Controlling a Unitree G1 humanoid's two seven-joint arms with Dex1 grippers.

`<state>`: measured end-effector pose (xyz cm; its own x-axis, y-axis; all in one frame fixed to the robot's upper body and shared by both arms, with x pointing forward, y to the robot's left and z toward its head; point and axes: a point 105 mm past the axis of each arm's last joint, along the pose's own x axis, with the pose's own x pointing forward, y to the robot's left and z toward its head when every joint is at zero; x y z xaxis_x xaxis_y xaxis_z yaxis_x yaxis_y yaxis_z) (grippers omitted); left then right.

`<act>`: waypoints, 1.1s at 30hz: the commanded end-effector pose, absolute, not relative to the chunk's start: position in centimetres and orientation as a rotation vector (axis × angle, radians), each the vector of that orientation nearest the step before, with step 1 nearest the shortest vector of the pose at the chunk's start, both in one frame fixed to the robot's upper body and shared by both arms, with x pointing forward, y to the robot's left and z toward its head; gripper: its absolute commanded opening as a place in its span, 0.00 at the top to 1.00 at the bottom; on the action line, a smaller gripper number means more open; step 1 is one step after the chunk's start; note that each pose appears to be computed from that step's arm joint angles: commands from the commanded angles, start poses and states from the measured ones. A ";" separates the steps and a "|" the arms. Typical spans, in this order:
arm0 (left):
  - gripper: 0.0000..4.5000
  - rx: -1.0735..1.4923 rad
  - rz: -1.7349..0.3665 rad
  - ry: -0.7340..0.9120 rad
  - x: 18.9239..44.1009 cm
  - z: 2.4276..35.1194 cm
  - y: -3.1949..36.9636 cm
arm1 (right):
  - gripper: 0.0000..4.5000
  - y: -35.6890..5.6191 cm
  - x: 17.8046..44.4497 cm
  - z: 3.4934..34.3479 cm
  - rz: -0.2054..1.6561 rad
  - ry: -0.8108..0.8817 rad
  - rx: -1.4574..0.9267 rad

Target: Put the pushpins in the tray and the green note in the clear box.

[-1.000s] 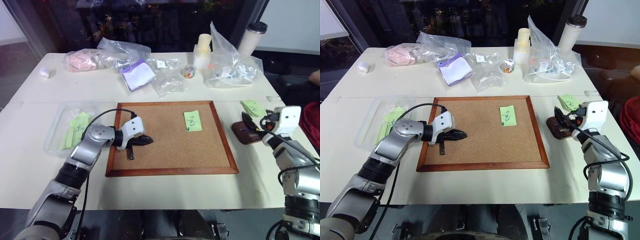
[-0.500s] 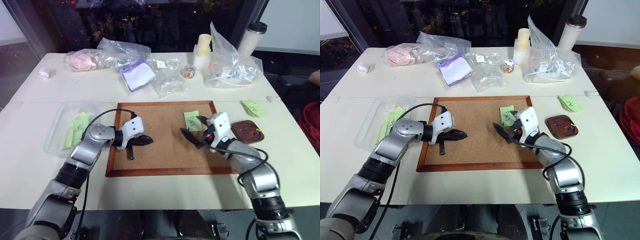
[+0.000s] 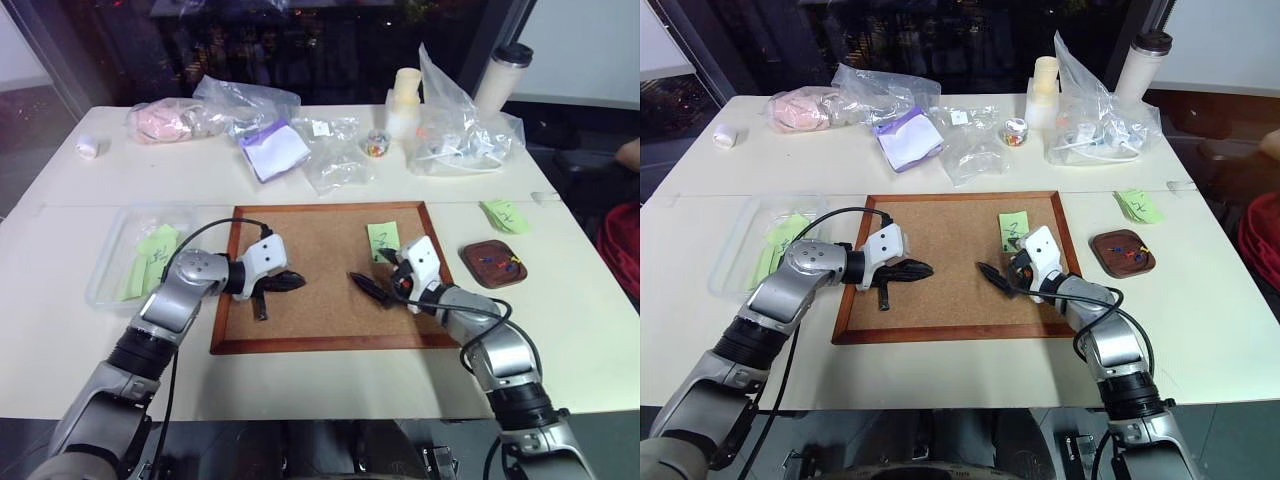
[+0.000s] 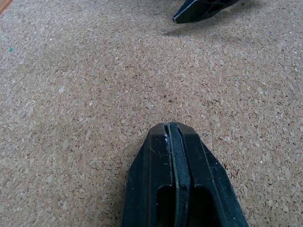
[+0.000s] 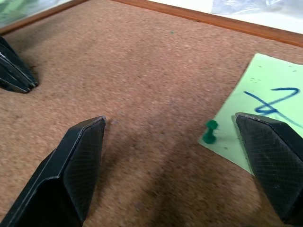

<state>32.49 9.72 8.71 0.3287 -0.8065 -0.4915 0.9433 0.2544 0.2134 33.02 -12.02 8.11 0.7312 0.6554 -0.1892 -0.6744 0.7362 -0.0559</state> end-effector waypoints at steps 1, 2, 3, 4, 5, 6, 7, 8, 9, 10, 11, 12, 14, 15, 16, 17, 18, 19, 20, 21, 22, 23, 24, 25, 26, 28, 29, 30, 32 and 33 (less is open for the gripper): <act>1.00 0.505 -1.200 0.467 31.5 5.0 10.6 | 0.41 -11.7 32.7 7.5 0.758 0.183 -0.129; 1.00 0.500 -1.201 0.465 31.6 5.1 10.6 | 0.50 -11.8 32.7 7.2 0.753 0.195 -0.143; 1.00 0.498 -1.201 0.464 31.6 5.2 10.5 | 0.62 -11.9 32.7 6.8 0.746 0.205 -0.156; 1.00 0.499 -1.202 0.463 31.6 5.2 10.5 | 0.73 -12.0 32.7 6.5 0.742 0.215 -0.167; 1.00 0.500 -1.202 0.462 31.6 5.2 10.5 | 0.83 -12.1 32.8 6.0 0.736 0.230 -0.180; 1.00 0.500 -1.203 0.461 31.6 5.2 10.5 | 0.93 -12.3 32.8 5.6 0.731 0.248 -0.192; 1.00 0.499 -1.203 0.459 31.6 5.3 10.6 | 0.99 -12.4 32.8 5.4 0.727 0.258 -0.204; 1.00 0.498 -1.203 0.458 31.6 5.3 10.5 | 0.99 -12.5 32.9 5.3 0.722 0.261 -0.210; 1.00 0.497 -1.203 0.456 31.6 5.4 10.6 | 0.99 -12.5 32.9 5.4 0.719 0.258 -0.213; 1.00 0.496 -1.203 0.455 31.6 5.5 10.6 | 0.99 -12.5 33.0 5.5 0.717 0.253 -0.214; 1.00 0.495 -1.202 0.453 31.6 5.5 10.6 | 0.99 -12.6 33.1 5.7 0.715 0.248 -0.214; 1.00 0.494 -1.202 0.452 31.6 5.6 10.6 | 0.99 -12.6 33.2 5.9 0.712 0.239 -0.219; 1.00 0.490 -1.202 0.449 31.6 5.7 10.6 | 0.99 -12.6 33.5 7.1 0.701 0.186 -0.223; 1.00 0.489 -1.203 0.448 31.6 5.8 10.6 | 0.99 -12.6 33.6 7.8 0.699 0.155 -0.224; 1.00 0.487 -1.204 0.446 31.5 5.9 10.6 | 0.99 -12.6 33.6 8.8 0.701 0.118 -0.220; 1.00 0.486 -1.207 0.446 31.4 5.9 10.6 | 0.99 -12.6 33.5 10.0 0.705 0.076 -0.218; 1.00 0.484 -1.208 0.446 31.4 5.9 10.5 | 0.99 -12.4 33.4 11.1 0.715 0.041 -0.216; 1.00 0.483 -1.209 0.447 31.4 5.9 10.5 | 0.99 -12.3 33.2 12.1 0.725 0.009 -0.218; 1.00 0.482 -1.210 0.448 31.3 5.9 10.5 | 0.99 -12.1 33.0 13.0 0.735 -0.019 -0.219; 1.00 0.482 -1.210 0.448 31.3 5.9 10.5 | 0.99 -12.0 32.8 13.6 0.744 -0.036 -0.220; 1.00 0.481 -1.212 0.449 31.3 5.8 10.5 | 0.99 -11.9 32.6 14.2 0.749 -0.048 -0.224; 1.00 0.479 -1.215 0.450 31.3 5.8 10.4 | 0.99 -11.8 32.4 14.7 0.757 -0.060 -0.231; 1.00 0.478 -1.219 0.450 31.2 5.8 10.3 | 0.99 -11.7 32.2 15.1 0.765 -0.068 -0.238; 1.00 0.477 -1.221 0.451 31.2 5.8 10.3 | 0.99 -11.7 32.1 15.4 0.770 -0.073 -0.242; 1.00 0.476 -1.223 0.451 31.2 5.8 10.3 | 0.99 -11.6 31.9 15.7 0.774 -0.077 -0.246; 1.00 0.472 -1.230 0.449 31.1 5.8 10.1 | 0.99 -11.6 31.8 16.0 0.779 -0.083 -0.255; 1.00 0.442 -1.234 0.438 31.1 6.2 9.9 | 0.99 -11.5 31.7 16.1 0.782 -0.084 -0.261; 1.00 0.402 -1.237 0.423 31.2 6.9 9.7 | 0.99 -11.5 31.6 16.2 0.785 -0.083 -0.264; 1.00 0.290 -1.233 0.368 31.7 9.5 9.5 | 0.99 -11.4 31.5 16.2 0.792 -0.081 -0.274; 1.00 0.237 -1.222 0.335 32.2 11.1 9.6 | 0.99 -11.4 31.4 16.3 0.796 -0.081 -0.280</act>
